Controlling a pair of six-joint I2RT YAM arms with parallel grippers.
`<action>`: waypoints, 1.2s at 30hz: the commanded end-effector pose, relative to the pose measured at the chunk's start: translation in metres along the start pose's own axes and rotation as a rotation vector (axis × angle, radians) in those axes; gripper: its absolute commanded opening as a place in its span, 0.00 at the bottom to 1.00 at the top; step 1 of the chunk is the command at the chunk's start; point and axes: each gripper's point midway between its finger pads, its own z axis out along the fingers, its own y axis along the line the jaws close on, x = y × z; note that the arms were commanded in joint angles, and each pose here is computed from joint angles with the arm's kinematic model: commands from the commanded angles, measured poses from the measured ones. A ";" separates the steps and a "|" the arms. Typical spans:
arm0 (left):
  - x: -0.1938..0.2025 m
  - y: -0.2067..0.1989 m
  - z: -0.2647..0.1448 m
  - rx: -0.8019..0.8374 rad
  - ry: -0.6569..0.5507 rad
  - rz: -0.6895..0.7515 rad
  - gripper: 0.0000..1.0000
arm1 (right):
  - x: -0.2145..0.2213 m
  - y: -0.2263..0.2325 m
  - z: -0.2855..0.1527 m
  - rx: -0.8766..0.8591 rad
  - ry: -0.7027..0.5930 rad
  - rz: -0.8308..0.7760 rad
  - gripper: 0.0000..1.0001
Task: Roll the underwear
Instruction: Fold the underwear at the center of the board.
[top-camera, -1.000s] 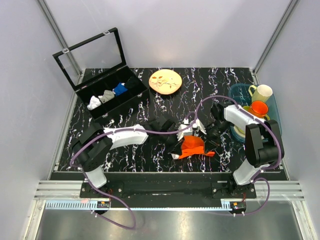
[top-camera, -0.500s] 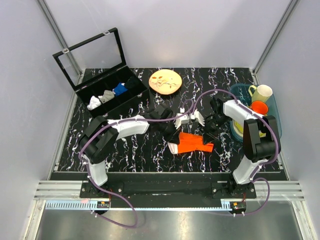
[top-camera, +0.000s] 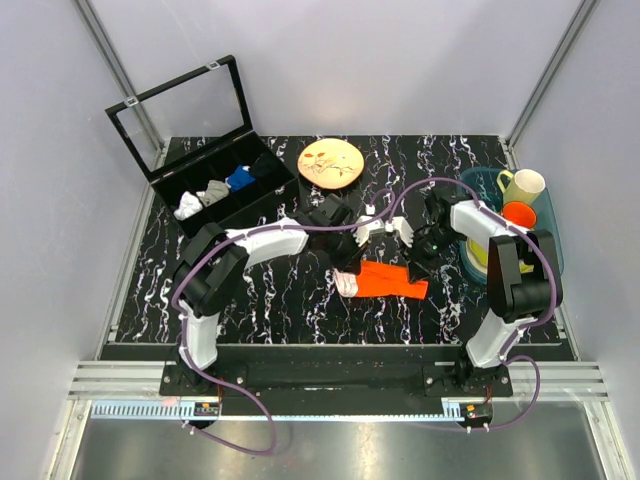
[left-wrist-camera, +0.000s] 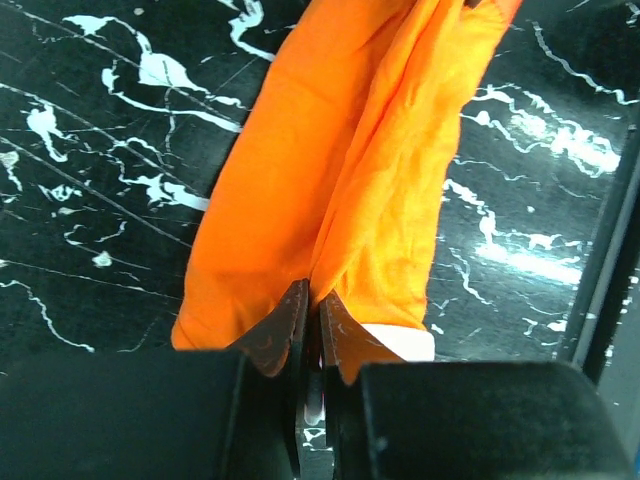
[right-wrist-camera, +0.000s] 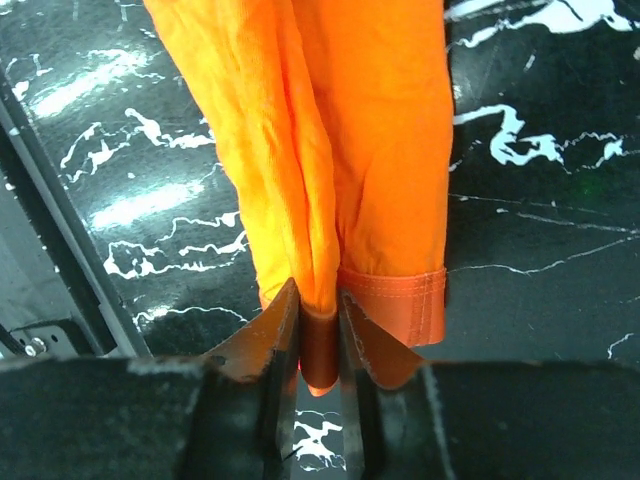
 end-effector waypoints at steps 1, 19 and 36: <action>-0.004 0.023 0.005 -0.089 0.026 0.034 0.09 | 0.000 -0.008 -0.002 0.065 0.002 0.010 0.28; -0.008 0.047 0.001 -0.211 -0.025 -0.064 0.46 | -0.026 -0.033 -0.054 0.369 -0.205 0.073 0.43; -0.077 0.019 -0.098 -0.308 -0.394 -0.093 0.68 | -0.052 0.047 -0.045 0.171 -0.427 -0.456 0.51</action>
